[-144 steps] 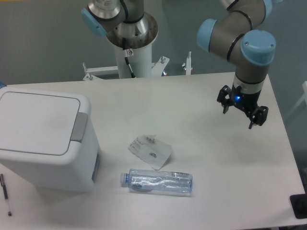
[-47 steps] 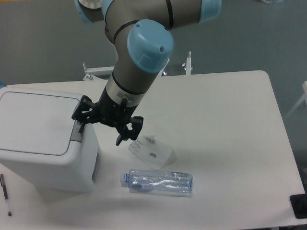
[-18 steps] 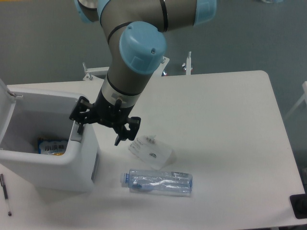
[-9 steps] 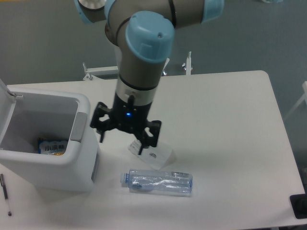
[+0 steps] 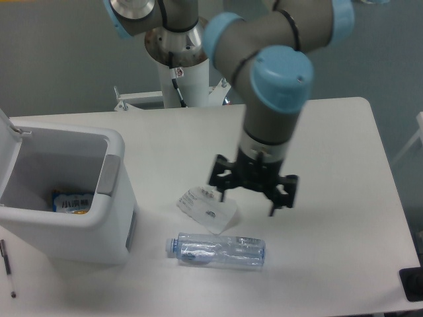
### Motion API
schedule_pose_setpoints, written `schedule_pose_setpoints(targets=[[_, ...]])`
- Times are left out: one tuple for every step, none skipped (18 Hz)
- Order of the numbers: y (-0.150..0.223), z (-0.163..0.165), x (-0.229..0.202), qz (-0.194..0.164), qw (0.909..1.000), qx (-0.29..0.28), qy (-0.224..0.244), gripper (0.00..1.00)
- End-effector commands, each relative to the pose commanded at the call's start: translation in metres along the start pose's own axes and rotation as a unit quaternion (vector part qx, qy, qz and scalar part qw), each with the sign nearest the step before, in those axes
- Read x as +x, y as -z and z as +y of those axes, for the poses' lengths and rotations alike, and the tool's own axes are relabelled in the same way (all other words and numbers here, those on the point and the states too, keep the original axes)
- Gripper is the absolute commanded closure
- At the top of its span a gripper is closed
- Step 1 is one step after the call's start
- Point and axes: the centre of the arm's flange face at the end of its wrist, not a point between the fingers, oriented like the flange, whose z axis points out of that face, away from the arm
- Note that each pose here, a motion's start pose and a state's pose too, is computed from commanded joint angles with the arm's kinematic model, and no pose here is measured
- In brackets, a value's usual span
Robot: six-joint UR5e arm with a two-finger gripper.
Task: Open the trash can
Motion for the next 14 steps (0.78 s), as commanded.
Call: schedule_pose_setpoints(targets=[[-0.002, 0.005, -0.013, -0.007, 1.0, 0.002, -0.007, 0.0], [-0.004, 0.013, -0.024, -0.012, 0.9998, 0.004, -0.016, 0.0], [-0.005, 0.02, -0.034, -0.013, 0.9996, 0.002, -0.025, 0.0], [-0.007, 0.03, -0.045, -0.013, 0.9994, 0.001, -0.032, 0.0], [-0.007, 0.034, -0.05, -0.014, 0.9987, 0.0, -0.048, 0.0], [-0.008, 0.035, -0.05, -0.014, 0.9976, -0.001, -0.068, 0.0], [-0.007, 0.034, -0.048, -0.014, 0.9967, -0.002, -0.08, 0.0], [-0.01, 0.033, -0.047, -0.012, 0.9964, -0.002, -0.083, 0.0], [-0.011, 0.033, -0.048, -0.012, 0.9964, -0.002, -0.084, 0.0], [-0.012, 0.032, -0.047, -0.013, 0.9963, -0.003, -0.085, 0.0], [-0.012, 0.032, -0.047, -0.013, 0.9961, -0.003, -0.087, 0.0], [-0.014, 0.033, -0.046, -0.011, 0.9958, -0.004, -0.091, 0.0], [-0.015, 0.034, -0.045, -0.01, 0.9955, -0.006, -0.094, 0.0], [-0.018, 0.035, -0.044, -0.007, 0.9956, -0.007, -0.094, 0.0]])
